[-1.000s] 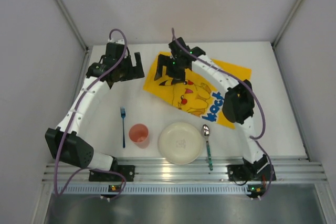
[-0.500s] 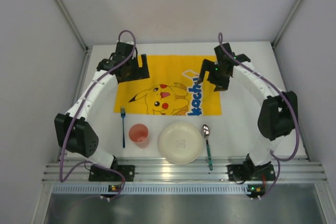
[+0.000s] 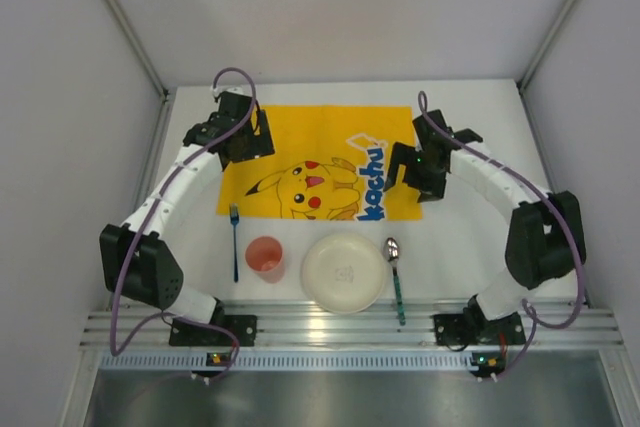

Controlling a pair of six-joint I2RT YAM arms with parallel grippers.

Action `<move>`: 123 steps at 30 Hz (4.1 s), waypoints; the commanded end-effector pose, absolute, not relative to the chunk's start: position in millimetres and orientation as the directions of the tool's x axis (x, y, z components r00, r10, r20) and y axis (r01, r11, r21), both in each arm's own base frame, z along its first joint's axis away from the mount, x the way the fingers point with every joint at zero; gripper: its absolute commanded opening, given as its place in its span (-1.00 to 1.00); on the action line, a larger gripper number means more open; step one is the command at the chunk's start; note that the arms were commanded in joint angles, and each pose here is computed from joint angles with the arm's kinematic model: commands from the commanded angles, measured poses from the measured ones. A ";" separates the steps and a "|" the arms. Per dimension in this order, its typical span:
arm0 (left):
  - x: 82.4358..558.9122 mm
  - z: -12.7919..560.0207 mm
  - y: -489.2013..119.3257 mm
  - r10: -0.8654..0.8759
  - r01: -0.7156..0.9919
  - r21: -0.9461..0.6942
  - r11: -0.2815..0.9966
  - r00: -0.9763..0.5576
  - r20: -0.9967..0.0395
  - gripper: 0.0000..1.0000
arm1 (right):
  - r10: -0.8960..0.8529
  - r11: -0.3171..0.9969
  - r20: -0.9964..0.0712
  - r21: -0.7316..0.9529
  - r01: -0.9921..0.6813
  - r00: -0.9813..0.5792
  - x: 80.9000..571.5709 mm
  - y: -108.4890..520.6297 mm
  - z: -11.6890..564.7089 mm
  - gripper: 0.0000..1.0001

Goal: Set the dinner table for one person

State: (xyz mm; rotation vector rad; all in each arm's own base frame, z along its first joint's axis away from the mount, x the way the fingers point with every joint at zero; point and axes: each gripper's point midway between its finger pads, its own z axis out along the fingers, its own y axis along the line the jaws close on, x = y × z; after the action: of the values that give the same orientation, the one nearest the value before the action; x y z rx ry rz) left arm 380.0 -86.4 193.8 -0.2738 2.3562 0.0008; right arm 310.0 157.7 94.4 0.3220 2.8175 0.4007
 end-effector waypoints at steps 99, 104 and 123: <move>318.5 228.6 -85.8 -0.127 -0.110 -0.068 0.992 -0.732 -0.669 0.97 | 0.108 0.940 -0.404 0.339 -0.039 -0.909 457.1 290.2 130.7 0.78; 330.2 228.0 -95.0 -0.137 -0.100 -0.094 0.991 -0.729 -0.671 0.97 | 0.025 0.948 -0.588 0.271 -0.167 -0.808 408.0 267.7 207.2 0.99; 382.7 285.1 -18.4 -0.219 -0.438 0.062 0.897 -0.560 -0.799 0.98 | -0.525 0.532 -0.399 0.535 -0.656 -0.751 148.5 418.2 150.5 0.88</move>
State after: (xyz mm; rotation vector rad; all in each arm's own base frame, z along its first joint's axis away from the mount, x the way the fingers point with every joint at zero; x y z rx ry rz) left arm 389.0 -43.7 270.8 -0.3752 2.2218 0.2582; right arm 144.2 392.5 127.2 -0.9633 2.6914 0.9646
